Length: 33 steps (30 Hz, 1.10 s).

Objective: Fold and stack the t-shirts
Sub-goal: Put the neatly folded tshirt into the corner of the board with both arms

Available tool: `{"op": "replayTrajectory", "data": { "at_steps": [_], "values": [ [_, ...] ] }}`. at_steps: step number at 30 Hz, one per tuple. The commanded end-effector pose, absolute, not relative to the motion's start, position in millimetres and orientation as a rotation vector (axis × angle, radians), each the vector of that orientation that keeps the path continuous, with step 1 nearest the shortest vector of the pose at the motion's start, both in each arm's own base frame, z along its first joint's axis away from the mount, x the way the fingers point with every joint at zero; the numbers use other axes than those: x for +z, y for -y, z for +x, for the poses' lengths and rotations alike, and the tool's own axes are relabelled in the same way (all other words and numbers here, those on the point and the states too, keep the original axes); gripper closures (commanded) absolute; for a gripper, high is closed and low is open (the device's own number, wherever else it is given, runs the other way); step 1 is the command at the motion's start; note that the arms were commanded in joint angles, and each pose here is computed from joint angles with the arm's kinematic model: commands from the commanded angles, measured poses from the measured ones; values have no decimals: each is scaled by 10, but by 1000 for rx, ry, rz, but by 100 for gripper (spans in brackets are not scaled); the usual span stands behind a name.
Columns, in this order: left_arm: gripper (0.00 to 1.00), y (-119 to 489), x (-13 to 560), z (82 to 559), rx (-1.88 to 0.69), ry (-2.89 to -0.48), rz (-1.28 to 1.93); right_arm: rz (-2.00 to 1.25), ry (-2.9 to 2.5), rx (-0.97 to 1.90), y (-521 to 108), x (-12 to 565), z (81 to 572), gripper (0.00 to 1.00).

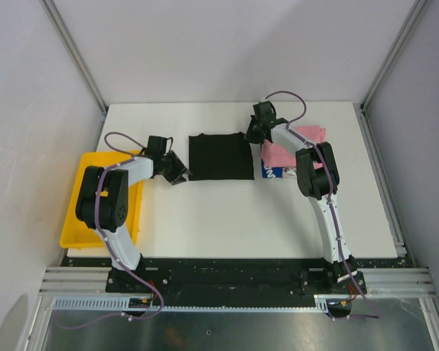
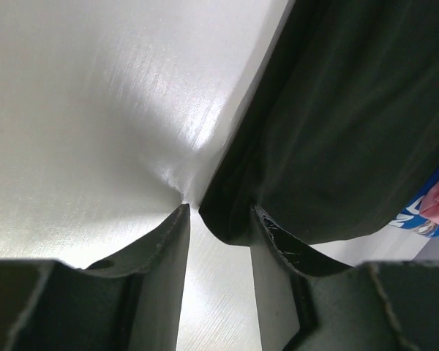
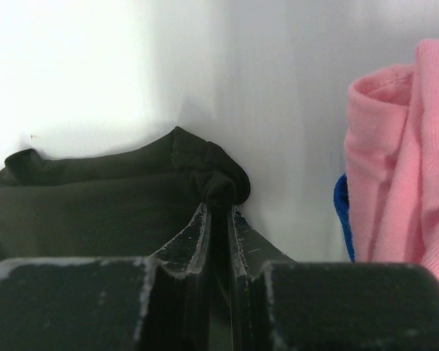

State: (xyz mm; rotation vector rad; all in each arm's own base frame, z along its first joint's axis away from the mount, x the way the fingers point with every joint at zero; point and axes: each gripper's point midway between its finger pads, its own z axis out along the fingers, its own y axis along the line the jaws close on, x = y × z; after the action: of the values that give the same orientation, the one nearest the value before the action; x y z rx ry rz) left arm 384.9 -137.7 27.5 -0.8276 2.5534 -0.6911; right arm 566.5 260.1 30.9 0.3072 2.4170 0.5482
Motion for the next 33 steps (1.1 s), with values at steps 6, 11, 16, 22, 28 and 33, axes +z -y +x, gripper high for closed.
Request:
{"op": "replayTrajectory", "data": {
  "at_steps": [6,11,16,22,28,33],
  "values": [
    [63,1426,391,3929,-628,-2508,-817,303,-2502,474,-2478,227,5457,100],
    [65,1420,336,3863,-566,-2528,-830,301,-2491,480,-2479,275,5480,100],
    [67,1410,328,3881,-520,-2522,-847,294,-2486,482,-2490,305,5485,100],
    [89,1437,438,4015,-522,-2492,-827,270,-2461,481,-2498,411,5497,100],
    [100,1489,857,4179,-569,-2405,-743,226,-2385,494,-2535,787,5528,100],
    [100,1538,1120,4210,-595,-2362,-675,162,-2322,506,-2671,1161,5475,100]
  ]
}}
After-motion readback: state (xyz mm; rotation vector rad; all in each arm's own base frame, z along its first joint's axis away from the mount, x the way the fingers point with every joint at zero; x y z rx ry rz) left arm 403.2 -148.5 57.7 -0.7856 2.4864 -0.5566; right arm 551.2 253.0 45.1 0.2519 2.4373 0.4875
